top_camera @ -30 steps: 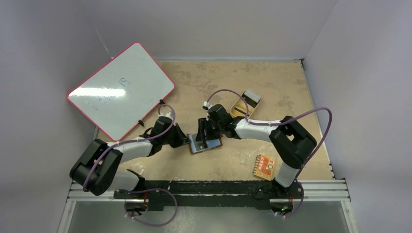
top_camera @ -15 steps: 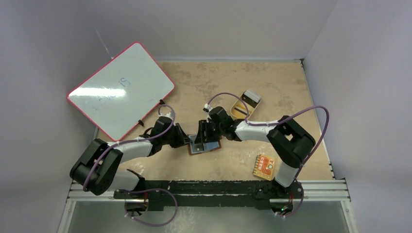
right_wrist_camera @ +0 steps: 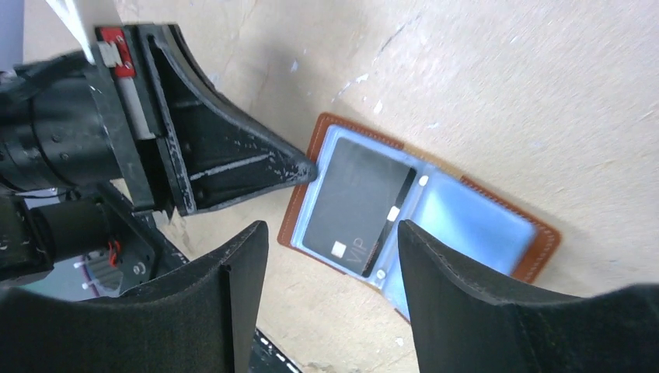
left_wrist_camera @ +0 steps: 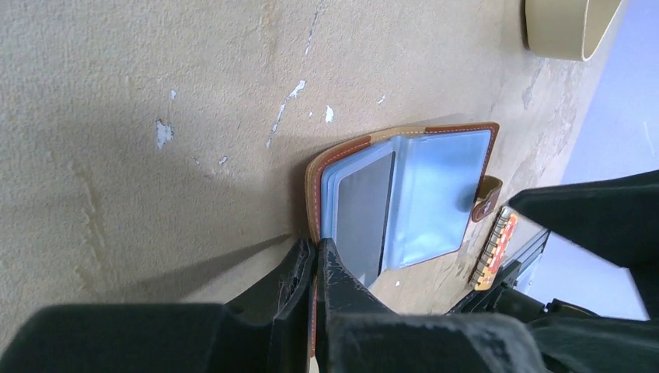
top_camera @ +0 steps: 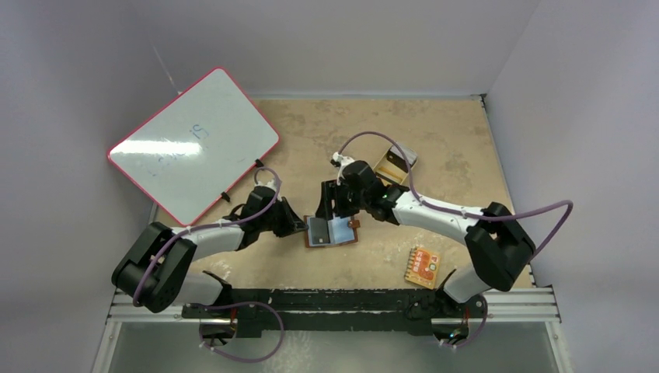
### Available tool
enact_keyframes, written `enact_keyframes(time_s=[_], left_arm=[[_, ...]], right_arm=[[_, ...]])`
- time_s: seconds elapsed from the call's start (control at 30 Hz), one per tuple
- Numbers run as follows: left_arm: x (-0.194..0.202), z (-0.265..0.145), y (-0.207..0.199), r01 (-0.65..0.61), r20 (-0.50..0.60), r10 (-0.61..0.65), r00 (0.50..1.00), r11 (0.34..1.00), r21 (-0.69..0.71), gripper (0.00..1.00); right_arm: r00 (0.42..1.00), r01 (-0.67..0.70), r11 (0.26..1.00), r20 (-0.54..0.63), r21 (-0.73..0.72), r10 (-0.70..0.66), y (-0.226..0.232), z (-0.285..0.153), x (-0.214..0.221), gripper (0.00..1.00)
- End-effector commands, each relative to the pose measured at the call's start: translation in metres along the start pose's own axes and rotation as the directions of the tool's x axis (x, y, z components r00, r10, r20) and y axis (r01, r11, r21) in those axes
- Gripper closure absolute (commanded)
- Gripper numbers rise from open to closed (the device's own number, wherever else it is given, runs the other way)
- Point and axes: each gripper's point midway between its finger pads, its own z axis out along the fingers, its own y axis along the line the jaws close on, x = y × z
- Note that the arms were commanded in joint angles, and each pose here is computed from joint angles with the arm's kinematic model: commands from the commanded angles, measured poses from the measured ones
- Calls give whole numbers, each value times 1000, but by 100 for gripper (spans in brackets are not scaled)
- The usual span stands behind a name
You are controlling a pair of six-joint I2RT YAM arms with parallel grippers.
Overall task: Put the credit cards into the card holder
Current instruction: Insert the credit card into the card holder.
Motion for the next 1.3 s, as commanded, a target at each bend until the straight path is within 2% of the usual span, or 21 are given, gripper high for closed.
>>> enact_keyframes(time_s=[0.0, 0.23, 0.43, 0.47, 0.5, 0.6, 0.7, 0.9, 1.27], left_arm=[[-9, -4, -17, -38, 18, 37, 999, 998, 41, 100], [-21, -22, -26, -94, 58, 93, 994, 996, 9, 72], [-39, -43, -45, -118, 136, 115, 984, 993, 14, 59], [-40, -45, -46, -120, 141, 117, 983, 993, 12, 57], [-42, -48, -48, -124, 146, 120, 982, 992, 12, 49], [-47, -58, -55, -144, 164, 141, 976, 990, 6, 42], [-51, -69, -57, -167, 179, 168, 970, 986, -21, 38], [-54, -85, -63, -202, 191, 205, 960, 979, -32, 37], [-56, -95, -61, -223, 202, 230, 952, 973, -60, 37]], right_arm=[[990, 104, 985, 84, 134, -116, -21, -22, -44, 35], [946, 191, 868, 149, 459, -287, -96, -69, -108, 31], [903, 286, 646, 27, 708, -429, -159, -94, -136, 30], [899, 295, 618, 9, 729, -439, -168, -97, -139, 30], [894, 304, 599, -5, 741, -447, -175, -98, -143, 30], [874, 339, 540, -44, 771, -485, -194, -102, -153, 30], [850, 388, 483, -102, 785, -516, -213, -101, -159, 30], [838, 429, 368, -211, 825, -503, -253, -104, -161, 30], [820, 472, 367, -247, 802, -516, -280, -80, -182, 30]])
